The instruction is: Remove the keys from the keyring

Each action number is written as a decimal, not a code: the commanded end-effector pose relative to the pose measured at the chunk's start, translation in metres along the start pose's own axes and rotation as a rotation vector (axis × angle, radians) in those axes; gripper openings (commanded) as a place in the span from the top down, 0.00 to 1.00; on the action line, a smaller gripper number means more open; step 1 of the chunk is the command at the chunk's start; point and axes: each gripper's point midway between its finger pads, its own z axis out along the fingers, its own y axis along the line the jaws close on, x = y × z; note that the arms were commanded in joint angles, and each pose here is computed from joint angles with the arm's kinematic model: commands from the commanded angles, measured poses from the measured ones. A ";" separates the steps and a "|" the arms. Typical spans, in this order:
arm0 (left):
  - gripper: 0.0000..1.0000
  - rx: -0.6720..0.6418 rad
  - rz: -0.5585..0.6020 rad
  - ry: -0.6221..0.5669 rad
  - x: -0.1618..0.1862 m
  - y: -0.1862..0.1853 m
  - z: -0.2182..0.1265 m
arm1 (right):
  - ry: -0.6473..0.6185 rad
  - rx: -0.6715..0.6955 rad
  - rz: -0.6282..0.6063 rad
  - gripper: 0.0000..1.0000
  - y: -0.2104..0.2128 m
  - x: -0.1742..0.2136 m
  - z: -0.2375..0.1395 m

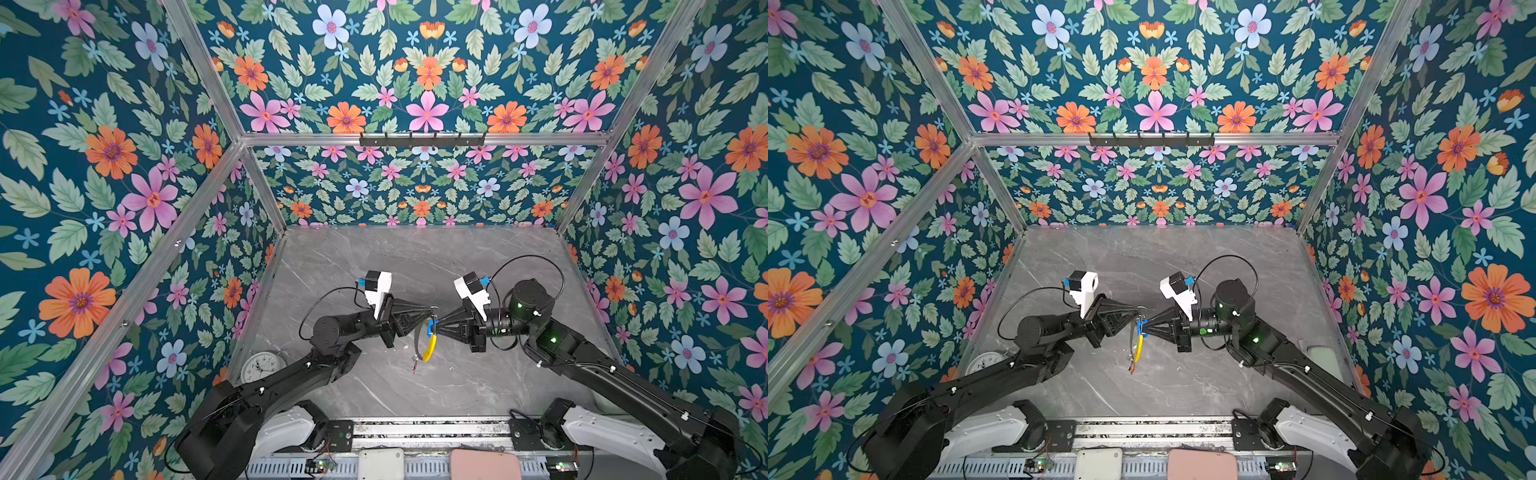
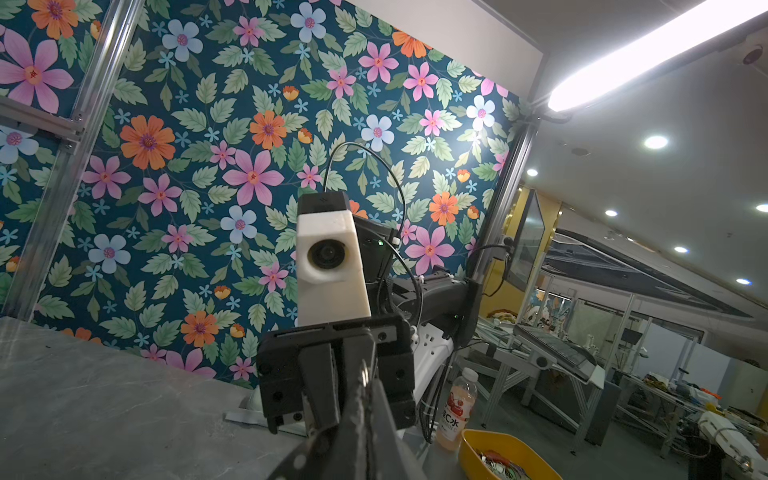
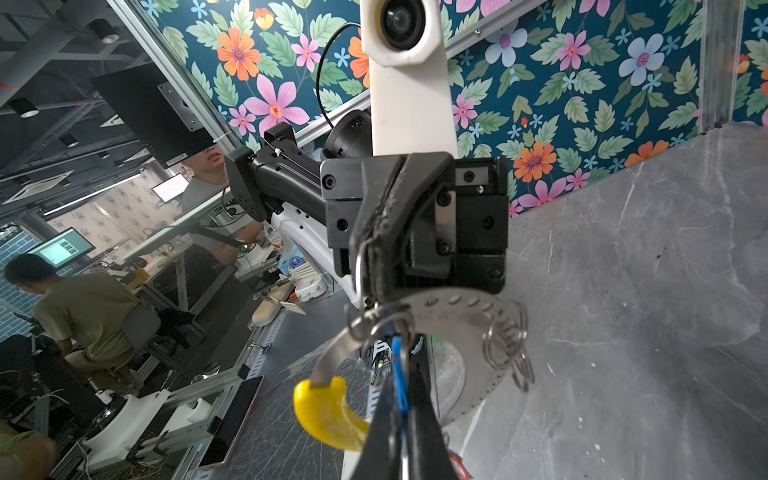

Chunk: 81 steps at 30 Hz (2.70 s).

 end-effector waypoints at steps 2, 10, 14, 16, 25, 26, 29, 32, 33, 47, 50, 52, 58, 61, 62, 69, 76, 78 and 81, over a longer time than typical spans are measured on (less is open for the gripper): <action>1.00 0.035 0.056 -0.045 -0.012 -0.013 -0.001 | 0.006 0.042 0.010 1.00 -0.003 0.003 -0.003; 1.00 -0.028 0.068 -0.007 -0.006 -0.004 -0.002 | -0.056 0.174 -0.090 0.52 0.010 -0.021 -0.029; 1.00 -0.043 0.076 -0.008 -0.006 -0.003 -0.004 | -0.111 0.215 -0.150 0.47 0.019 -0.045 -0.039; 1.00 -0.045 0.078 -0.012 -0.006 -0.003 -0.004 | -0.126 0.193 -0.150 0.47 0.023 -0.055 -0.035; 1.00 -0.046 0.086 -0.025 -0.008 -0.003 -0.005 | -0.114 0.087 -0.090 0.62 0.019 -0.063 -0.013; 1.00 -0.047 0.084 -0.026 -0.008 -0.003 -0.005 | -0.113 0.080 -0.084 0.66 0.018 -0.063 -0.011; 1.00 -0.050 0.083 -0.029 -0.008 -0.002 -0.005 | -0.115 0.075 -0.075 0.71 0.016 -0.061 -0.010; 1.00 -0.058 0.084 -0.034 -0.008 -0.001 -0.006 | -0.112 0.070 -0.063 0.73 0.014 -0.058 -0.008; 1.00 -0.058 0.085 -0.036 -0.008 -0.001 -0.006 | -0.112 0.067 -0.063 0.75 0.014 -0.057 -0.008; 0.99 -0.062 0.065 -0.022 -0.005 0.000 -0.006 | -0.091 0.106 -0.043 1.00 0.003 -0.049 -0.007; 0.79 -0.071 0.046 0.000 -0.003 0.000 -0.006 | -0.053 0.126 -0.045 1.00 0.002 -0.043 -0.009; 0.73 -0.076 0.036 0.017 -0.001 0.000 -0.007 | -0.024 0.139 -0.051 1.00 0.002 -0.039 -0.011; 0.67 -0.106 -0.028 0.119 0.011 0.004 -0.005 | 0.061 0.177 -0.062 1.00 0.000 -0.031 -0.018; 0.65 -0.146 -0.047 0.188 0.019 0.009 -0.005 | 0.096 0.182 -0.067 1.00 0.000 -0.028 -0.020; 0.65 -0.157 -0.047 0.207 0.020 0.010 -0.004 | 0.102 0.184 -0.069 1.00 0.000 -0.028 -0.021; 0.64 -0.224 -0.073 0.325 0.029 0.018 -0.005 | 0.143 0.160 -0.060 1.00 0.004 -0.025 -0.019; 0.69 -0.249 -0.097 0.382 0.033 0.023 -0.002 | 0.155 0.158 -0.053 1.00 0.003 -0.025 -0.018; 0.73 -0.244 -0.096 0.384 0.032 0.023 -0.001 | 0.158 0.160 -0.051 1.00 0.002 -0.025 -0.018; 0.75 -0.236 -0.095 0.386 0.031 0.022 0.001 | 0.165 0.164 -0.051 1.00 0.002 -0.025 -0.017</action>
